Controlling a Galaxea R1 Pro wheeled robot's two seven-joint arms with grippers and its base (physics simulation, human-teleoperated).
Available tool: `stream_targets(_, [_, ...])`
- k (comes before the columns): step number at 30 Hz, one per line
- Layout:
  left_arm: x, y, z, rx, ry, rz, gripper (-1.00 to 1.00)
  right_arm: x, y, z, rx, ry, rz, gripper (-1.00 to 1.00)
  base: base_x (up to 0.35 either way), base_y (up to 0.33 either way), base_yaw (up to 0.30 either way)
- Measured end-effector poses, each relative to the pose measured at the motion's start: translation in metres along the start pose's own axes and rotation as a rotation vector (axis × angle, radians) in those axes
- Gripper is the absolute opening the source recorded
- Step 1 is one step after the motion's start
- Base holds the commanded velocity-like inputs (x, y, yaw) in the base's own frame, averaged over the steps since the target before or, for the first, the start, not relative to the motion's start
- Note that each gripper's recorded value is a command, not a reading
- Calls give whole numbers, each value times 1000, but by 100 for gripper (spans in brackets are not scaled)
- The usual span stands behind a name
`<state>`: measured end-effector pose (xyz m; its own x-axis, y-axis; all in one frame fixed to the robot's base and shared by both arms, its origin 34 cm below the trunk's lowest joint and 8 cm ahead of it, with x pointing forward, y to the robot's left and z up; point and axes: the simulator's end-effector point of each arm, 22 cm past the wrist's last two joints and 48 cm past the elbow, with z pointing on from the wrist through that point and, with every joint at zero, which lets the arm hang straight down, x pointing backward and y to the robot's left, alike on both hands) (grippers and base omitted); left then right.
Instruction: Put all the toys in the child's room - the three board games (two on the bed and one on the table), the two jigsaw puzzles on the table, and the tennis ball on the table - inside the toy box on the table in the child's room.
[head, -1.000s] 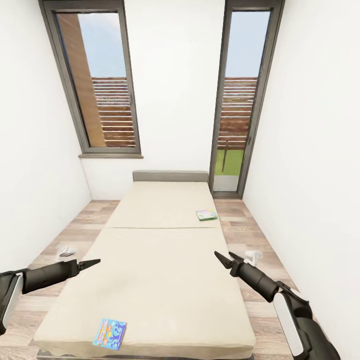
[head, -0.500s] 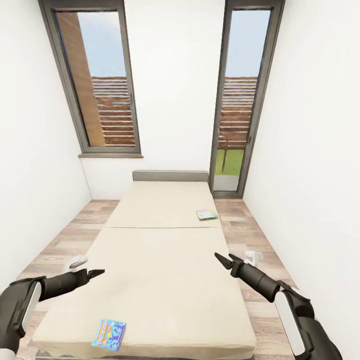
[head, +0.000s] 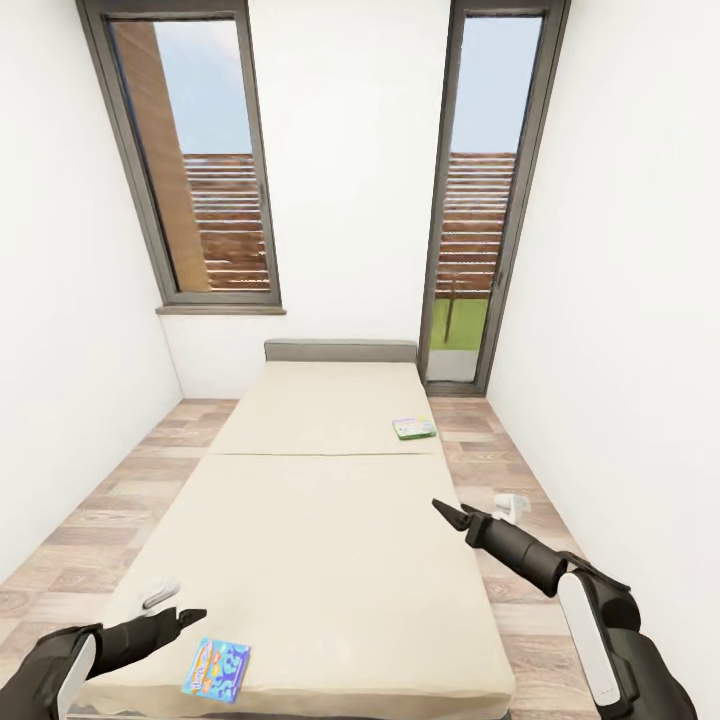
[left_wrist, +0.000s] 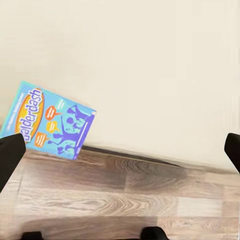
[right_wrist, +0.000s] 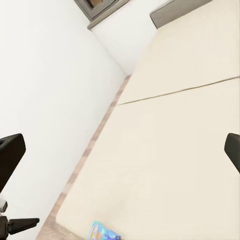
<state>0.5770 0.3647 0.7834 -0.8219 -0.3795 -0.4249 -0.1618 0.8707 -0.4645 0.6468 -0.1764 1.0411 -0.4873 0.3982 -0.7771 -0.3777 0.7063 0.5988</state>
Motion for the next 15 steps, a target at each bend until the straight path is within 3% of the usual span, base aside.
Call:
stream_targets(3, [9, 5, 6, 4, -1, -3, 100, 1, -3, 1, 3, 1, 4, 100, 0, 0, 0])
stream_targets(8, [25, 38, 1, -18, 18, -32, 100, 4, -6, 2, 4, 5, 9, 100, 0, 0, 0])
stream_targets(15, [42, 42, 7, 37, 19, -69, 100, 9, -10, 5, -1, 5, 12, 100, 0, 0, 0])
